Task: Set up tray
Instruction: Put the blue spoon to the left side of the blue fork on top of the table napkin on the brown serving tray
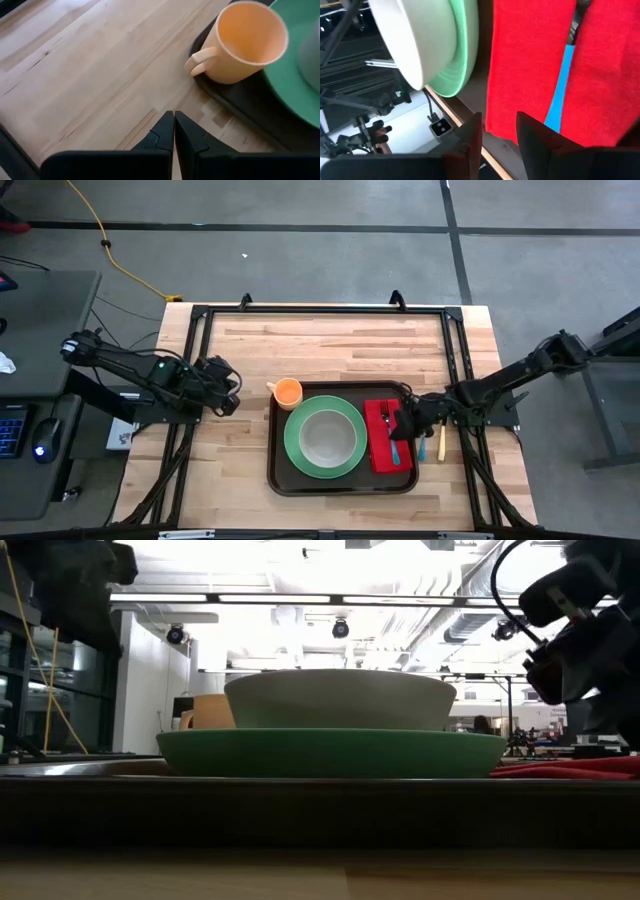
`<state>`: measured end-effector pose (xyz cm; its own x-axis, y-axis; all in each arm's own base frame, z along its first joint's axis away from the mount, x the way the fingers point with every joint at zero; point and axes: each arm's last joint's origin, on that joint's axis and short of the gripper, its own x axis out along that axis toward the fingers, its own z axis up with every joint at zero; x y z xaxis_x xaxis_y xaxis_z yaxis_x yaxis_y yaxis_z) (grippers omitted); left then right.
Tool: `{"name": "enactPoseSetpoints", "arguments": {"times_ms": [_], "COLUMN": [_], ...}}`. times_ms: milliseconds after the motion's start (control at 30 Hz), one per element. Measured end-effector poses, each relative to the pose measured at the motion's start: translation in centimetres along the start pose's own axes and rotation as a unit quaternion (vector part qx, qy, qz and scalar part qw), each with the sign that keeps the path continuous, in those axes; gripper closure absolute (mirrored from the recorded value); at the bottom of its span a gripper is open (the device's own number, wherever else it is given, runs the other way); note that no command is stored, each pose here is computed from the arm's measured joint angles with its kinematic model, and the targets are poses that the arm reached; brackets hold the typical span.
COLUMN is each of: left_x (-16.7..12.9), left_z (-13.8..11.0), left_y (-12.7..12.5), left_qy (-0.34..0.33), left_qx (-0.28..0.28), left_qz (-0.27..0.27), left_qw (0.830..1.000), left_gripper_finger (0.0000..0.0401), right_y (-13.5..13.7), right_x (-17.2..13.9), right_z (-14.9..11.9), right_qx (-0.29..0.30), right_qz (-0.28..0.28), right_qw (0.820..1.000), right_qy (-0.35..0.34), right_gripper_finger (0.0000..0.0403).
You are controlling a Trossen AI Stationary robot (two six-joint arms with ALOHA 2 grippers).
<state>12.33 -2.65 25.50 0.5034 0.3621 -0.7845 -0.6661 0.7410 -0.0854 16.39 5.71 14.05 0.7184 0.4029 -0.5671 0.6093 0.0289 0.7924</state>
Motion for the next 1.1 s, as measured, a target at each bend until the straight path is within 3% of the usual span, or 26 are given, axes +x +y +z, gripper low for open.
{"name": "enactPoseSetpoints", "arguments": {"times_ms": [267, 667, 867, 1100], "left_x": [-1.6, -3.3, -2.2, -1.2], "left_z": [0.1, -0.5, -2.1, -3.5], "left_y": [1.7, 4.5, 5.8, 6.7], "left_qy": [-0.037, -0.086, -0.1, -0.119], "left_qx": [-0.029, -0.066, -0.096, -0.129], "left_qz": [-0.033, -0.066, -0.082, -0.115], "left_qw": [0.998, 0.992, 0.987, 0.978], "left_gripper_finger": [0.0357, 0.0357, 0.0357, 0.0357], "right_y": [-0.2, -0.3, 0.0, 0.3], "right_x": [-2.2, -5.8, -7.5, -9.5], "right_z": [-0.2, -0.3, -0.3, -0.3], "right_qx": [-0.004, -0.058, -0.107, -0.18], "right_qz": [-0.004, 0.053, 0.108, 0.167], "right_qw": [1.0, 0.992, 0.975, 0.941], "right_qy": [-0.02, -0.103, -0.16, -0.232], "right_gripper_finger": [0.0304, 0.0304, 0.0304, 0.0304]}}
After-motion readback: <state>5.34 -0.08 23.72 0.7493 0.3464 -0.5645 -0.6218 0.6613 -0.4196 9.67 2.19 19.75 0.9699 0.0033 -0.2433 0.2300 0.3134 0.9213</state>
